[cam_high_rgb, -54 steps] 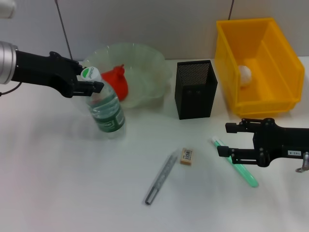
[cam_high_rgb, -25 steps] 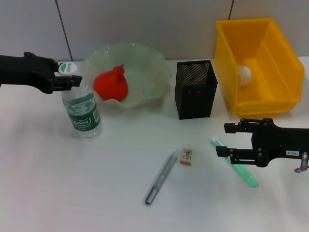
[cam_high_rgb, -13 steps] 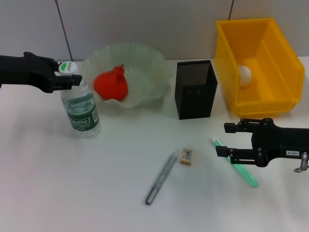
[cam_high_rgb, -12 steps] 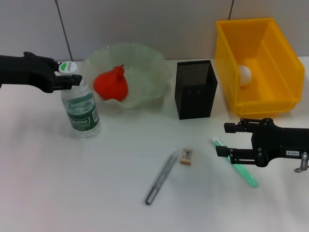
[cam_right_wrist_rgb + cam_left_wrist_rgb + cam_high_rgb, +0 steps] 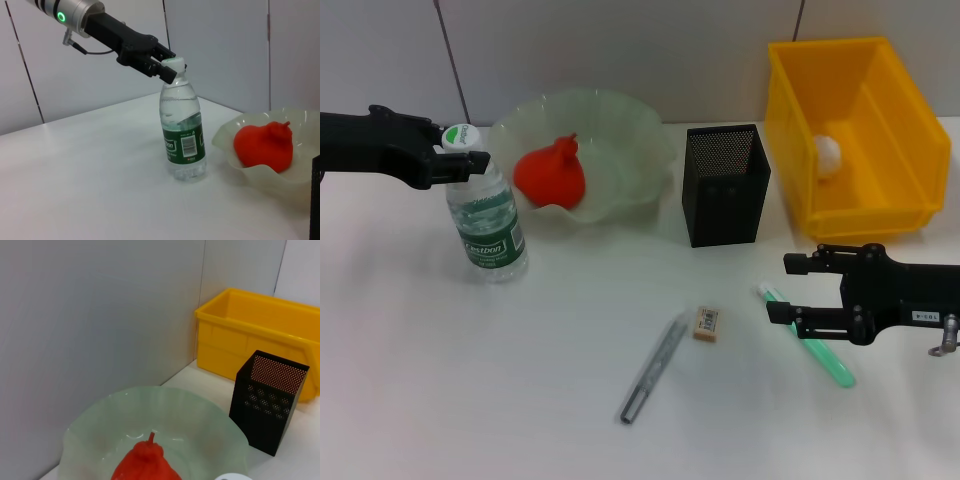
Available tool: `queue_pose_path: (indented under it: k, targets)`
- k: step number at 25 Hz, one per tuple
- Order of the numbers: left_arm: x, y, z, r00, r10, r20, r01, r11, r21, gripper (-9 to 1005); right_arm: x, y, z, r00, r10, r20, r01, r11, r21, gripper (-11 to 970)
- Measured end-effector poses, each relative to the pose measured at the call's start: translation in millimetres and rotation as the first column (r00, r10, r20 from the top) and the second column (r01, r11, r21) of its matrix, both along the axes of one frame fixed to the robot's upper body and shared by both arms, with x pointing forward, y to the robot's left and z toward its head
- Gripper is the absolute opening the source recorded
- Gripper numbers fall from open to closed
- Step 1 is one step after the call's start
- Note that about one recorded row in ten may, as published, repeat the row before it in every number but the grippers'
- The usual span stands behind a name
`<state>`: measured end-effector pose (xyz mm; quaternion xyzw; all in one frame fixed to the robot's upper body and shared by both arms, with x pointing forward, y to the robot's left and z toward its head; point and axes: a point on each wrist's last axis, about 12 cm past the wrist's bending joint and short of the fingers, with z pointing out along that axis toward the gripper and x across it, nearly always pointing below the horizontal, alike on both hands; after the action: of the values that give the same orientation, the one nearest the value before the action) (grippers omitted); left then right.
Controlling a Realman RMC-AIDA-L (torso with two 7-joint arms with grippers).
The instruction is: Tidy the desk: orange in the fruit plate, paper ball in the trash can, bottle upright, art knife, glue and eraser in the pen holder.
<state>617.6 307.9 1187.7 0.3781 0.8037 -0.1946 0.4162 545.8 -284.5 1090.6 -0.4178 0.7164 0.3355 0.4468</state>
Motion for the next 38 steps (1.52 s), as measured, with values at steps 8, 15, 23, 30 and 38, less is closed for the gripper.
queue_pose_path:
  k: [8, 15, 23, 30, 38]
  targets:
    - [1.0, -0.5, -0.3, 1.000, 0.019, -0.010, -0.019, 1.000, -0.009, 453, 0.3, -1.2, 0.6, 1.000, -0.001, 0.001, 0.001, 1.000, -0.001, 676]
    - [1.1, -0.9, -0.7, 1.000, 0.018, -0.011, -0.018, 1.000, -0.005, 562, 0.8, -1.0, 1.1, 1.000, -0.001, 0.000, 0.001, 1.000, -0.001, 675]
    - [1.0, 0.5, -0.1, 1.000, 0.024, -0.008, -0.024, 1.000, -0.007, 819, 1.0, -0.9, 1.1, 1.000, -0.002, 0.000, 0.002, 1.000, -0.001, 673]
    - [-14.0, 25.5, 23.9, 0.993, 0.072, 0.091, -0.038, 0.944, -0.327, 819, 1.3, -0.6, 1.2, 1.000, -0.003, 0.000, 0.003, 1.000, 0.000, 672]
    - [-72.3, 30.0, 10.9, 0.962, -0.180, 0.206, 0.270, 0.742, -0.614, 819, 1.5, 1.1, 2.5, 1.000, -0.002, 0.000, 0.002, 1.000, 0.015, 671]
